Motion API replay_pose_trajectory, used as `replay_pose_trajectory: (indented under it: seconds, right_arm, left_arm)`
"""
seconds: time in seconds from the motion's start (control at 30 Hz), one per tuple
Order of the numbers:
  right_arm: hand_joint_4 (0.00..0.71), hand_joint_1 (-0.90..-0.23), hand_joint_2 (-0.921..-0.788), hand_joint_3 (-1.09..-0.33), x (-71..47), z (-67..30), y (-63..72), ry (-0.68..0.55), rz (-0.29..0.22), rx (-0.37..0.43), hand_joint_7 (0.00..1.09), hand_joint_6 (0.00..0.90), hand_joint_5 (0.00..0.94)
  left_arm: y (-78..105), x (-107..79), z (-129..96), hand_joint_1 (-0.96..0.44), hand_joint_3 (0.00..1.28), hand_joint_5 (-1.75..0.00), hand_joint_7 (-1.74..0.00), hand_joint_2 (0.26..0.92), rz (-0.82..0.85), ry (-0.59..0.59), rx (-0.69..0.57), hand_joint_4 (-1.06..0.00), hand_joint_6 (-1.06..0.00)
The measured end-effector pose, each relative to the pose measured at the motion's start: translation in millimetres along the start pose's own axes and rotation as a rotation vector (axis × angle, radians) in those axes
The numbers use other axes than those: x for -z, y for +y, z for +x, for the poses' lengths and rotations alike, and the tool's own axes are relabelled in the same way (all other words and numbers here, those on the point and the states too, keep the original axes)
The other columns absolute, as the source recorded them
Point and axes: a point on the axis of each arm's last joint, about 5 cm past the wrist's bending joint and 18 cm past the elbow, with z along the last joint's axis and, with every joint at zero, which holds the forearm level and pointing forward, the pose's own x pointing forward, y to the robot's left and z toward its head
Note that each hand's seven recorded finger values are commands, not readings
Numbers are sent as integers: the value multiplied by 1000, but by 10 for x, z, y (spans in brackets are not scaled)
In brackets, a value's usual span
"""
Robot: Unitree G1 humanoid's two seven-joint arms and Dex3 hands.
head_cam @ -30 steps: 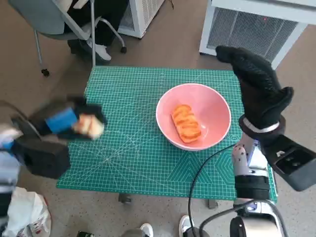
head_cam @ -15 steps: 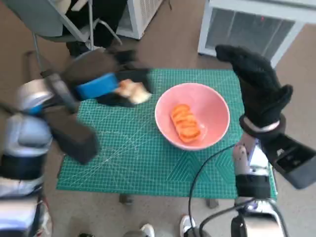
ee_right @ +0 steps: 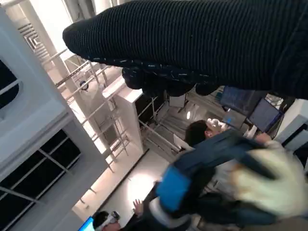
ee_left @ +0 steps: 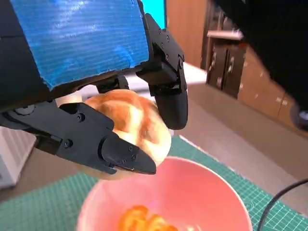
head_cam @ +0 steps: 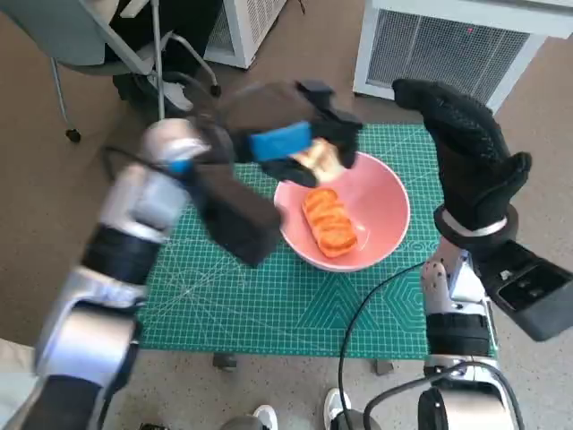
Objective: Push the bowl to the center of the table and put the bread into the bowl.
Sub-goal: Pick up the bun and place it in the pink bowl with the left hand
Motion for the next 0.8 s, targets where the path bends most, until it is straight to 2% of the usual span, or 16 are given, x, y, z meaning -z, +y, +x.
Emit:
replay_pose_trajectory:
  seconds: [0.03, 0.07, 0.1, 0.13, 0.17, 0.2, 0.23, 0.27, 0.33, 0.53, 0.73, 0.8]
  right_arm:
    - [-1, -572, -921, -808, 0, 0, 1, 0, 0, 1, 611, -1, 454]
    - [-1, -573, -921, -810, 0, -1, 0, 0, -1, 1, 609, -1, 452]
    - [-1, -574, -921, -811, -1, -4, -1, 0, -1, 3, 608, -1, 451]
    - [-1, -576, -921, -812, -1, -7, -3, 1, -1, 5, 606, -1, 449]
    - [-1, -579, -921, -812, -1, -8, -3, 1, -1, 7, 605, -1, 447]
    - [-1, -580, -921, -814, -2, -9, -2, 1, -1, 8, 598, -1, 441]
    - [-1, -581, -921, -814, -2, -10, 0, 1, -1, 10, 597, -1, 440]
    - [-1, -583, -921, -813, -3, -13, -1, 2, -1, 12, 595, -1, 439]
    - [-1, -584, -921, -813, -6, -19, -2, 4, 0, 16, 594, -1, 437]
    - [-1, -583, -921, -808, -25, -24, -1, 9, 7, 20, 589, -1, 430]
    - [-1, -577, -921, -806, -35, -38, -5, 19, 13, 24, 587, -1, 424]
    - [-1, -573, -921, -810, -36, -42, -5, 22, 15, 27, 587, -1, 421]
  left_arm:
    - [-36, 8, 22, 0, 152, -1251, -1275, 921, -11, 10, 5, -544, -580]
    - [-70, 13, 44, -124, 215, -998, -1366, 921, -22, 15, 6, -467, -511]
    - [-120, 22, 74, -167, 240, -868, -1401, 921, -41, 25, 11, -460, -484]
    - [-166, 28, 102, -204, 244, -614, -1296, 911, -59, 35, 16, -427, -385]
    - [-210, 37, 121, -207, 198, -404, -1017, 912, -78, 47, 25, -384, -315]
    - [-254, 45, 139, -249, 138, -259, -768, 900, -95, 58, 37, -330, -281]
    - [-293, 52, 150, -260, 120, -207, -668, 904, -108, 68, 50, -292, -258]
    - [-336, 59, 162, -305, 94, -132, -513, 910, -120, 79, 70, -204, -207]
    - [-397, 67, 181, -375, 69, -54, -350, 917, -141, 101, 115, -103, -148]
    - [-488, 82, 204, -512, 77, -7, -256, 920, -160, 148, 228, -30, -107]
    - [-479, 86, 187, -603, 108, -3, -262, 921, -144, 125, 196, -24, -109]
    - [-470, 101, 163, -605, 108, -3, -266, 921, -187, 94, 155, -24, -112]
